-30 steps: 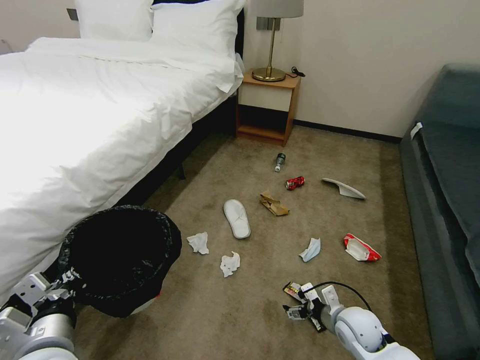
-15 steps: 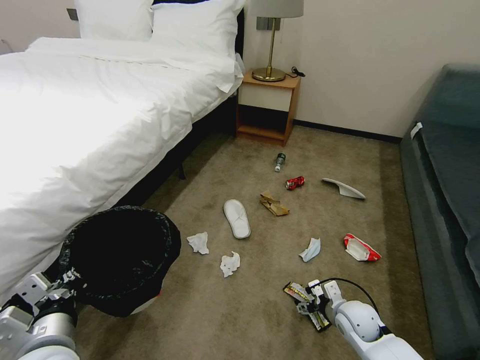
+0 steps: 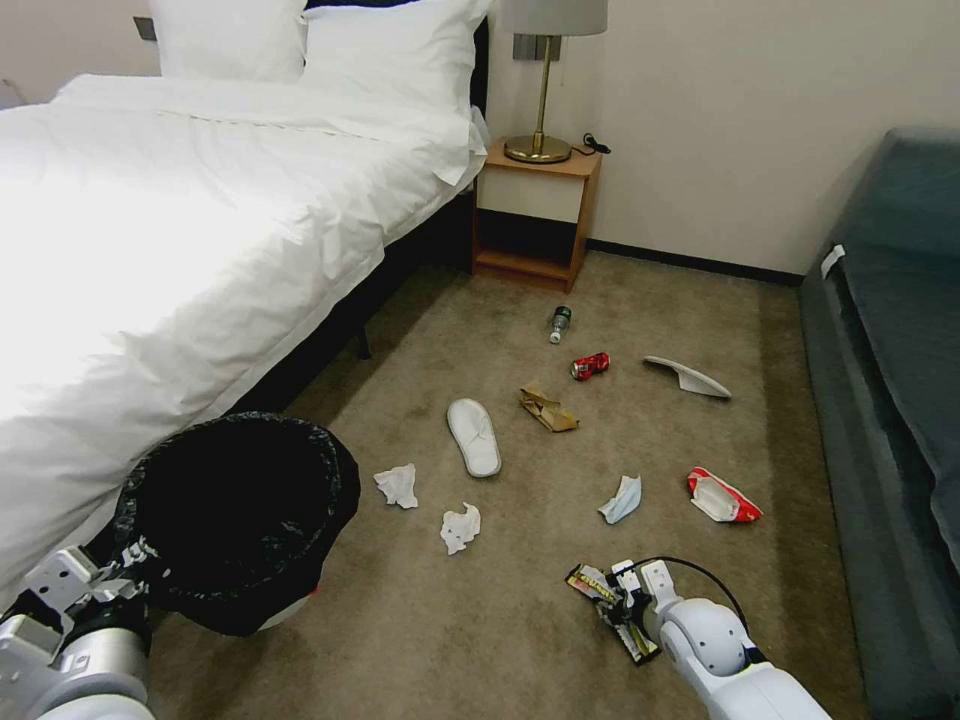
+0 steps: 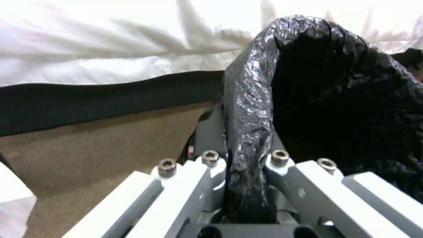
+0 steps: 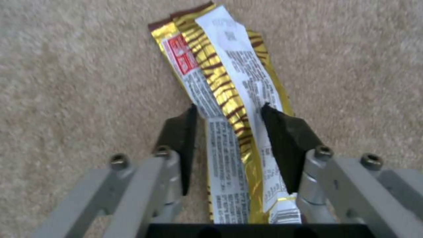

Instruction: Pick up the trash bin, then pick up the garbage on the floor and place it into the trash bin.

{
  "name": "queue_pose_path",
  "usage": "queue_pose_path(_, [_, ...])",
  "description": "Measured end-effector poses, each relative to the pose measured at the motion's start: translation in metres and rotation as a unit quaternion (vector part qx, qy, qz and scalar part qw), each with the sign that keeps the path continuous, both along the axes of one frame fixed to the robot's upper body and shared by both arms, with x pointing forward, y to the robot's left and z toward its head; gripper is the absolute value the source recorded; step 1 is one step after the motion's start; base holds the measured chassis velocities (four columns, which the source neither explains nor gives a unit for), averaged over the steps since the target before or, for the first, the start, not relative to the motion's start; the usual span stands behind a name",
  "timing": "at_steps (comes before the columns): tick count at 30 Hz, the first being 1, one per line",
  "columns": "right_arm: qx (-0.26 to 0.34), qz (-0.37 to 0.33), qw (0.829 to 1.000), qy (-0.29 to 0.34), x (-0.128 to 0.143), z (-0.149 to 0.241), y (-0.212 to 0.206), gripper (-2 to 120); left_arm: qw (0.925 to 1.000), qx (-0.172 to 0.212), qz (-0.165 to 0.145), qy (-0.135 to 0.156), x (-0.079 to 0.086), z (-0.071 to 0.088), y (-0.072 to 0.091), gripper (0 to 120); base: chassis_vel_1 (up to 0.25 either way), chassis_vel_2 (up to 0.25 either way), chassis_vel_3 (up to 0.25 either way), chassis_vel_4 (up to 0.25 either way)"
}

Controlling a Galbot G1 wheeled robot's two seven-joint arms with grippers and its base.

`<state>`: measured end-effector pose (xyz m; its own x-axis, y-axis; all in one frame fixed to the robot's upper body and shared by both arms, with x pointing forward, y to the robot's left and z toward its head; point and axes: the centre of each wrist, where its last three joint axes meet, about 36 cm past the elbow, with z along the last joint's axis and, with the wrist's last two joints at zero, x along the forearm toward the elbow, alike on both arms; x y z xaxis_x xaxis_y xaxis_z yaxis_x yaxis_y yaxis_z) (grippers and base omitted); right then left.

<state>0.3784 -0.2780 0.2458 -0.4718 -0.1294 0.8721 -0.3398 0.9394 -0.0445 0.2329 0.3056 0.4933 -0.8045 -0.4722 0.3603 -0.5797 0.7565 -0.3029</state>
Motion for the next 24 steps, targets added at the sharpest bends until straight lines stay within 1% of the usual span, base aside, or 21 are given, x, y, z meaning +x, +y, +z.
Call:
queue_pose_path(1, [-0.002, 0.001, 1.000, 0.002, -0.001, -0.002, 0.000, 33, 1.0000, 0.000, 0.000, 0.000, 0.000, 0.000, 0.000, 4, 0.000, 0.000, 0.000, 0.000])
queue_pose_path(13, [-0.014, -0.003, 1.000, 0.006, -0.003, -0.008, -0.007, 33, 1.0000, -0.001, -0.001, 0.000, 0.001, -0.001, 0.000, 4, 0.000, 0.000, 0.000, 0.000])
queue_pose_path(15, [-0.013, -0.003, 1.000, 0.001, -0.004, -0.005, -0.008, 28, 1.0000, -0.001, -0.001, -0.001, 0.002, -0.001, 0.000, 4, 0.000, 0.000, 0.000, 0.000])
queue_pose_path(16, [-0.013, -0.003, 1.000, 0.001, -0.004, -0.005, -0.008, 28, 1.0000, -0.001, -0.001, -0.001, 0.002, -0.001, 0.000, 4, 0.000, 0.000, 0.000, 0.000])
queue_pose_path(18, [-0.009, -0.003, 1.000, -0.011, -0.005, 0.000, -0.006, 17, 1.0000, -0.002, -0.002, -0.001, 0.003, -0.002, 0.000, 4, 0.000, 0.000, 0.000, 0.000])
queue_pose_path(19, [-0.009, -0.003, 1.000, -0.011, -0.005, 0.000, -0.006, 17, 1.0000, -0.002, -0.002, -0.001, 0.003, -0.002, 0.000, 4, 0.000, 0.000, 0.000, 0.000])
queue_pose_path(22, [-0.004, -0.002, 1.000, -0.028, -0.007, 0.007, -0.002, 3, 1.0000, -0.004, -0.003, 0.000, 0.004, -0.003, -0.001, 4, 0.000, 0.000, 0.000, 0.000])
queue_pose_path(23, [-0.004, -0.002, 1.000, -0.028, -0.007, 0.007, -0.002, 3, 1.0000, -0.004, -0.003, 0.000, 0.004, -0.003, -0.001, 4, 0.000, 0.000, 0.000, 0.000])
queue_pose_path(24, [-0.004, -0.002, 1.000, -0.031, -0.007, 0.008, -0.002, 0, 1.0000, -0.004, -0.003, 0.001, 0.004, -0.004, -0.001, 4, 0.000, 0.000, 0.000, 0.000])
